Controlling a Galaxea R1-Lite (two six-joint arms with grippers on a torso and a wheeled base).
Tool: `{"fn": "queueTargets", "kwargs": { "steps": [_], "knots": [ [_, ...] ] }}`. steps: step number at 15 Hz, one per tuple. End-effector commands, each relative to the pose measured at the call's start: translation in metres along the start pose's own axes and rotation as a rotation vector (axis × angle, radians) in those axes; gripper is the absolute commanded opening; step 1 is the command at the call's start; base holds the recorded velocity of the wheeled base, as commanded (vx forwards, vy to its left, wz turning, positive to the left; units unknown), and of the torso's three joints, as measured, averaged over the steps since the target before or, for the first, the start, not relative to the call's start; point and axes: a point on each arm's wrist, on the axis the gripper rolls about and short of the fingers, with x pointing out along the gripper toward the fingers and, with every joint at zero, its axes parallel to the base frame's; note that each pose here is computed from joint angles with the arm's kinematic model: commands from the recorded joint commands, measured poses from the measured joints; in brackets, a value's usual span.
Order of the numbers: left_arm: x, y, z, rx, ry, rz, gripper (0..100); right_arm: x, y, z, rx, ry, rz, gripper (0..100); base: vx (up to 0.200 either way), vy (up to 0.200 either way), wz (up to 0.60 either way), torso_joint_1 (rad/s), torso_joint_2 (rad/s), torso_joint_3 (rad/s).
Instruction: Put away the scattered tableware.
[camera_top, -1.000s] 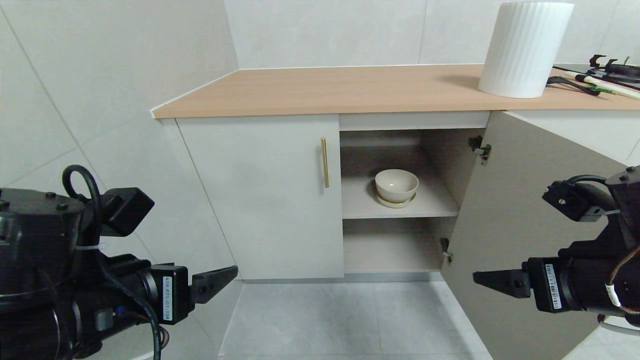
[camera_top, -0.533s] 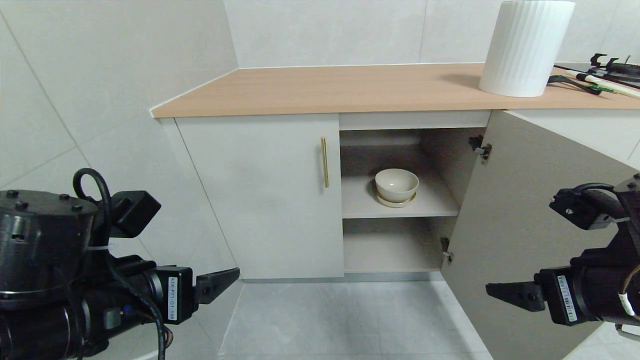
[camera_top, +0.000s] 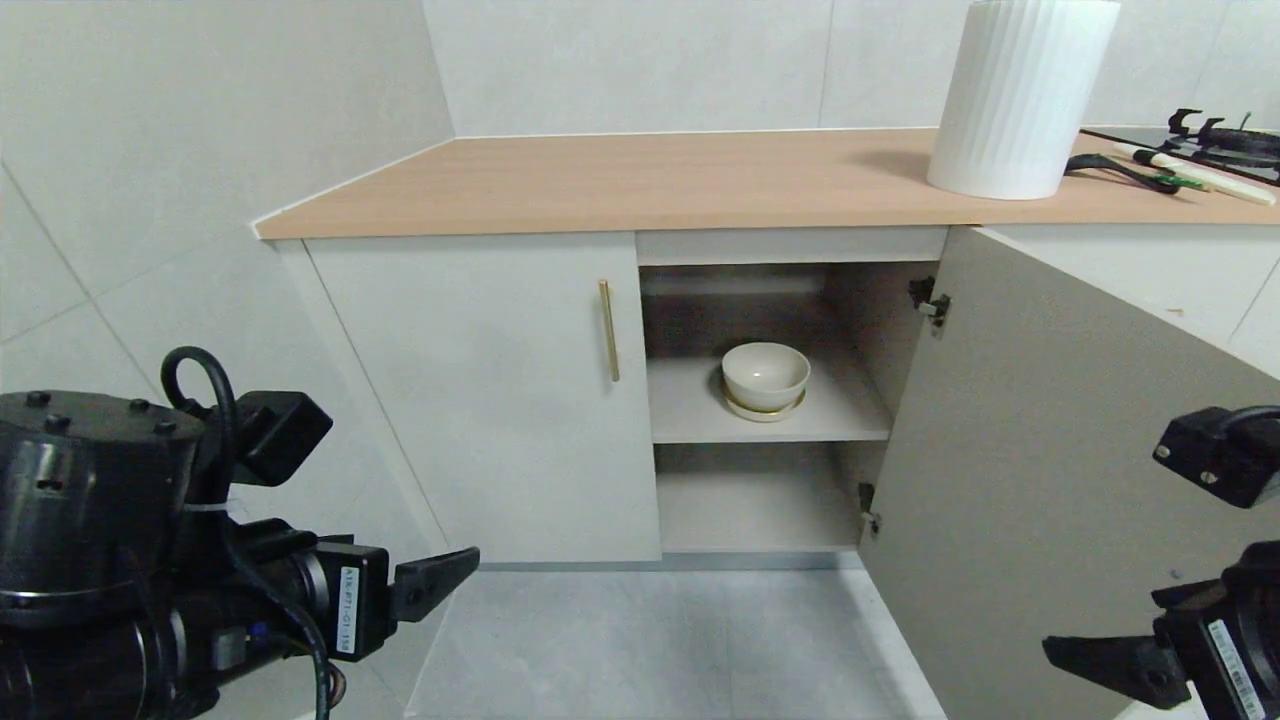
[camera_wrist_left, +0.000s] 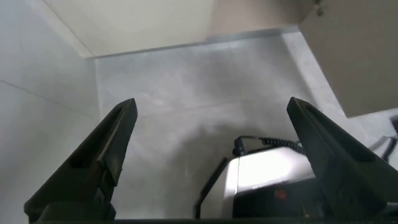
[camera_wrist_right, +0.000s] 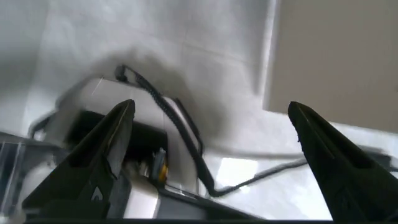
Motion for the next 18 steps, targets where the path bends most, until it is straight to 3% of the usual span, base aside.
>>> {"fn": "queueTargets", "kwargs": {
  "steps": [1, 6, 13, 18],
  "knots": [
    [0.000, 0.000, 0.000, 0.000, 0.002, -0.001, 100, -0.012, 0.001, -0.006, -0.036, 0.000, 0.021, 100, 0.000, -0.200, 0.00, 0.007, 0.02, 0.002],
    [0.001, 0.000, 0.000, 0.000, 0.004, 0.000, 100, -0.034, -0.001, -0.017, -0.103, 0.127, 0.016, 100, 0.000, -0.200, 0.00, -0.001, 0.00, 0.004],
    [0.001, 0.000, -0.001, -0.001, 0.007, 0.000, 100, -0.029, -0.018, -0.007, 0.009, 0.103, -0.196, 100, 0.000, 0.000, 0.00, 0.000, 0.00, 0.000],
    [0.002, 0.000, -0.002, 0.001, 0.012, -0.001, 100, -0.022, -0.045, 0.008, 0.145, 0.090, -0.341, 100, 0.000, 0.000, 0.00, 0.000, 0.00, 0.000]
  ]
}}
